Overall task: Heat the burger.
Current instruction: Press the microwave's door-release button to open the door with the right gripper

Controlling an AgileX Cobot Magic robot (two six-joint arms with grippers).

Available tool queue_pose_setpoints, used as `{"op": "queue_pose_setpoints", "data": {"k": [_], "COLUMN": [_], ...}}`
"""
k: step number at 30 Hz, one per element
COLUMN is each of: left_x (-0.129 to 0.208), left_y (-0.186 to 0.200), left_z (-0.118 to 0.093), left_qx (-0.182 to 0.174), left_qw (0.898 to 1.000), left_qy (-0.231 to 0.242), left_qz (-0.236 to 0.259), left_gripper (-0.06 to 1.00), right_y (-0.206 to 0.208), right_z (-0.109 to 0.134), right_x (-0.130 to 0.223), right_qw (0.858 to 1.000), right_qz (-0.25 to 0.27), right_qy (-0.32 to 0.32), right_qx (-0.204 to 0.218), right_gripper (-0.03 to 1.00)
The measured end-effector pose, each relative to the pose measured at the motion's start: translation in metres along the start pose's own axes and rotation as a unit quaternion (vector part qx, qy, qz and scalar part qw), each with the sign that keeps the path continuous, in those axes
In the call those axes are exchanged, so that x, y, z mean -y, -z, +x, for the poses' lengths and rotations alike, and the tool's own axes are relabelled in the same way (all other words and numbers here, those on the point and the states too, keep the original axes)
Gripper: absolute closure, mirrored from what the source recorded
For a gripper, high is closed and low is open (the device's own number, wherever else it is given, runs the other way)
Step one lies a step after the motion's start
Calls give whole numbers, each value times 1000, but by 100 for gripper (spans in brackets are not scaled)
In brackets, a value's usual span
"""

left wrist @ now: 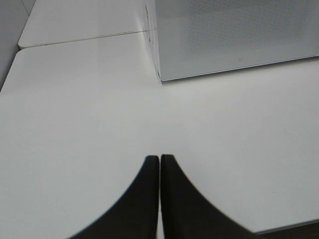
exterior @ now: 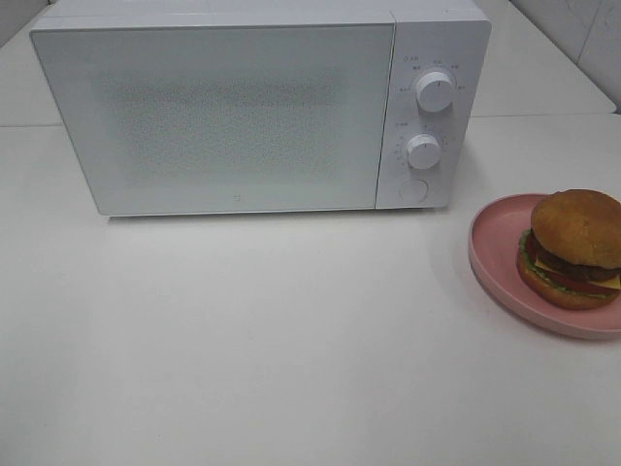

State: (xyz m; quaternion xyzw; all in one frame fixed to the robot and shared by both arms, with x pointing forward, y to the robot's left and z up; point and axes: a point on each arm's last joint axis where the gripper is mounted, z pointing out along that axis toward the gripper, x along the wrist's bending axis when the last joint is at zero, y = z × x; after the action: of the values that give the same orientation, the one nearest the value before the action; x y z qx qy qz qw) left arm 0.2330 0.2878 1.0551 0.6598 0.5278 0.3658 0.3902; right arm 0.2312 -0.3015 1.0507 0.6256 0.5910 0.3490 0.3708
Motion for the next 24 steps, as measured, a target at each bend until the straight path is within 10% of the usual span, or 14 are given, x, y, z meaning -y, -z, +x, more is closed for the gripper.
{"op": "queue_pose_setpoints", "data": {"k": [24], "left_x": [0], "left_y": [0], "left_z": [0], "left_qx": [0], "left_qw": [1000], "left_qy": [0], "left_qz": [0], "left_gripper": [94], "right_y": [0], "right_z": [0], "right_x": [0], "right_qw": [1000], "right_qz": [0], "right_qy": [0], "right_qx": [0], "right_gripper": [35]}}
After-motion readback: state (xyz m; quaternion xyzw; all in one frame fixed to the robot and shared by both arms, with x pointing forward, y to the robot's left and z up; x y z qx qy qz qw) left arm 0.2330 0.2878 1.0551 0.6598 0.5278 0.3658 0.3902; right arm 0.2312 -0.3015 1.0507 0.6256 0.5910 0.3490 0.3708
